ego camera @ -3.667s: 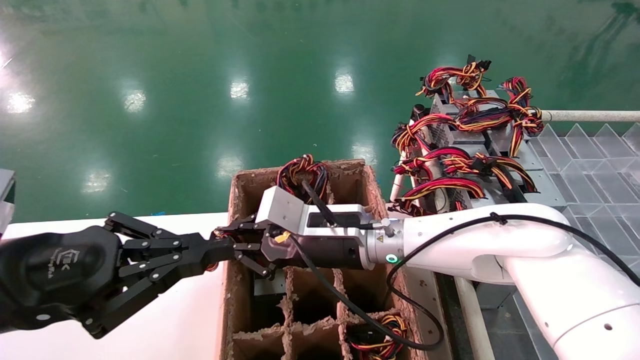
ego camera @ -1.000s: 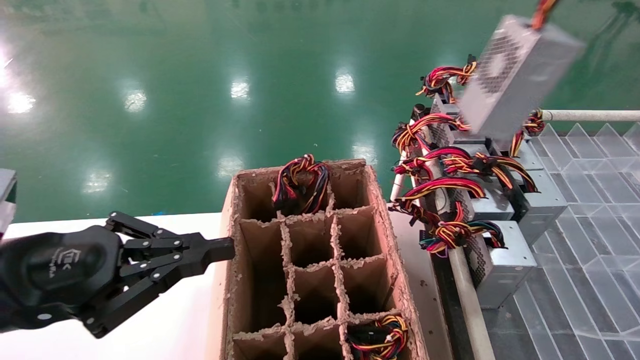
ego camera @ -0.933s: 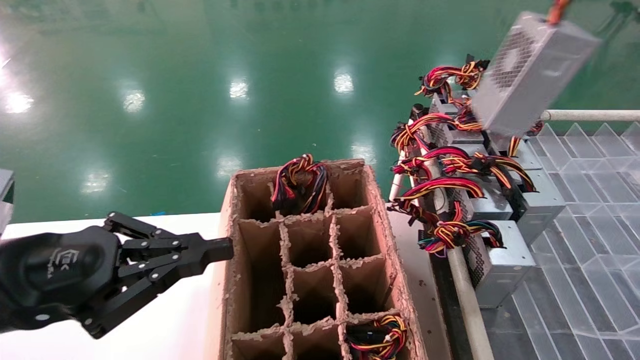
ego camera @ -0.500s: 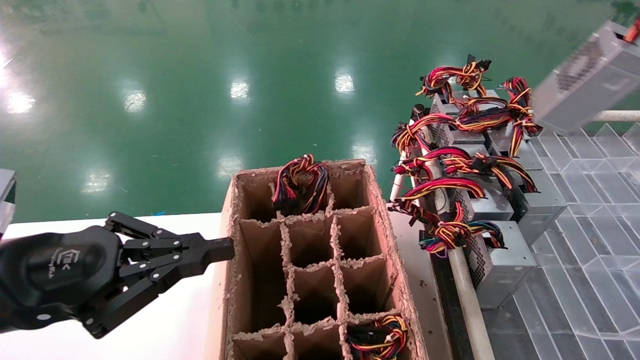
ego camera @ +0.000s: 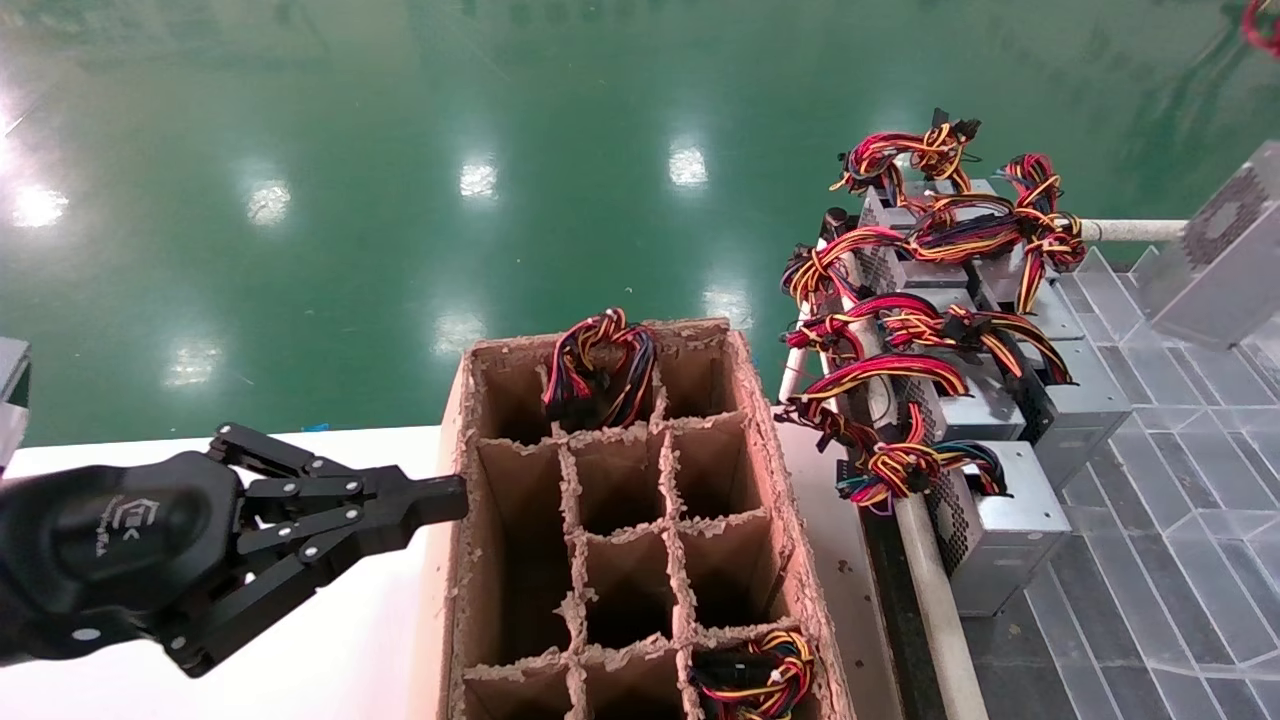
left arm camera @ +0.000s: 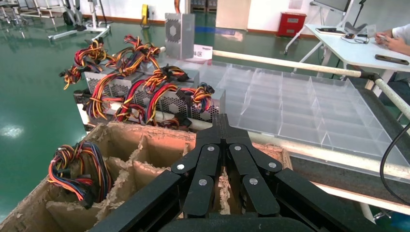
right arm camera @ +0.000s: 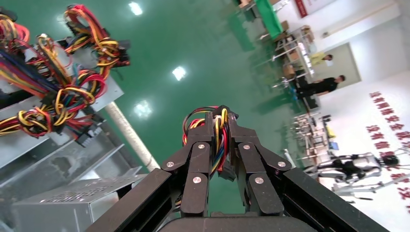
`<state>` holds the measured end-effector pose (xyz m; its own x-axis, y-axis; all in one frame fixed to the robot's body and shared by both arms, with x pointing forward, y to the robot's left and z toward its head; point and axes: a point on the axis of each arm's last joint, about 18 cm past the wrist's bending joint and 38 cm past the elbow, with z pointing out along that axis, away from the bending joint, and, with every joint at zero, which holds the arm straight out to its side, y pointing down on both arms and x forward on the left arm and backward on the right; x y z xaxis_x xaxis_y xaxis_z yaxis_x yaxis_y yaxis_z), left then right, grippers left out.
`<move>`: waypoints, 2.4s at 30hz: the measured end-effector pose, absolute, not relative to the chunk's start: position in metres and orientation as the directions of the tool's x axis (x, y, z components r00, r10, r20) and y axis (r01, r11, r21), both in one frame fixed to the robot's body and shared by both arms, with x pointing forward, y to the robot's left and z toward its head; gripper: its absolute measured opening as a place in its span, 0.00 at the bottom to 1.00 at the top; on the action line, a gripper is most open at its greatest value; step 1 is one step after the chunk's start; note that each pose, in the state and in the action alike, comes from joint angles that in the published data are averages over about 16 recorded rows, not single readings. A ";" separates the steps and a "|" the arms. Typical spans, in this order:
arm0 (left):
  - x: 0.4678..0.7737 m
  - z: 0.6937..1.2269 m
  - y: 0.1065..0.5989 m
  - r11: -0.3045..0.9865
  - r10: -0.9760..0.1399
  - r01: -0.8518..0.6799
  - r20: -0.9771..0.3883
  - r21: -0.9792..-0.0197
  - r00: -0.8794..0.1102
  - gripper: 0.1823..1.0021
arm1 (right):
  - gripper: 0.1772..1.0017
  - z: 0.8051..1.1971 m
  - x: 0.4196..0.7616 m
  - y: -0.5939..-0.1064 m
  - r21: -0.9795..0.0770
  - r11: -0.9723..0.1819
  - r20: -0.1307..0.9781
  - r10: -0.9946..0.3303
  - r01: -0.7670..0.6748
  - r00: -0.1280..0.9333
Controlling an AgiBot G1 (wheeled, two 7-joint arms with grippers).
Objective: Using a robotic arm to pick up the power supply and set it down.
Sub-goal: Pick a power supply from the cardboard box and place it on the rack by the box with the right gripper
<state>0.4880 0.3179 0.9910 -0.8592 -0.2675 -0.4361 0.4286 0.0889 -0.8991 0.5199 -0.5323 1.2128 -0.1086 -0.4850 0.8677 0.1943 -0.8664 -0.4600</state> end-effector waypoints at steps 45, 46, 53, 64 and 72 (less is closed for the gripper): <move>0.488 0.991 0.318 0.089 -0.267 0.429 -0.436 -0.899 -0.859 0.01 | 0.06 1.167 0.645 -0.515 -0.526 -0.835 0.838 -0.542 0.163 -0.071; 0.488 0.991 0.318 0.089 -0.267 0.429 -0.436 -0.899 -0.859 0.01 | 0.06 1.167 0.645 -0.516 -0.525 -0.835 0.838 -0.541 0.163 -0.073; 0.488 0.991 0.318 0.089 -0.267 0.429 -0.436 -0.899 -0.859 0.01 | 0.06 1.168 0.644 -0.520 -0.525 -0.836 0.836 -0.542 0.161 -0.085; 0.488 0.991 0.318 0.089 -0.267 0.429 -0.436 -0.899 -0.859 0.01 | 0.06 1.169 0.642 -0.526 -0.523 -0.839 0.836 -0.540 0.152 -0.100; 0.488 0.991 0.318 0.089 -0.267 0.429 -0.436 -0.899 -0.859 0.01 | 0.06 1.170 0.641 -0.528 -0.519 -0.843 0.838 -0.535 0.144 -0.107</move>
<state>0.4880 0.3179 0.9910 -0.8592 -0.2675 -0.4361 0.4286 0.0889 -0.8991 0.6413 -0.5284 1.1698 -0.1072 -0.5346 0.8383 0.1439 -0.8426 -0.5189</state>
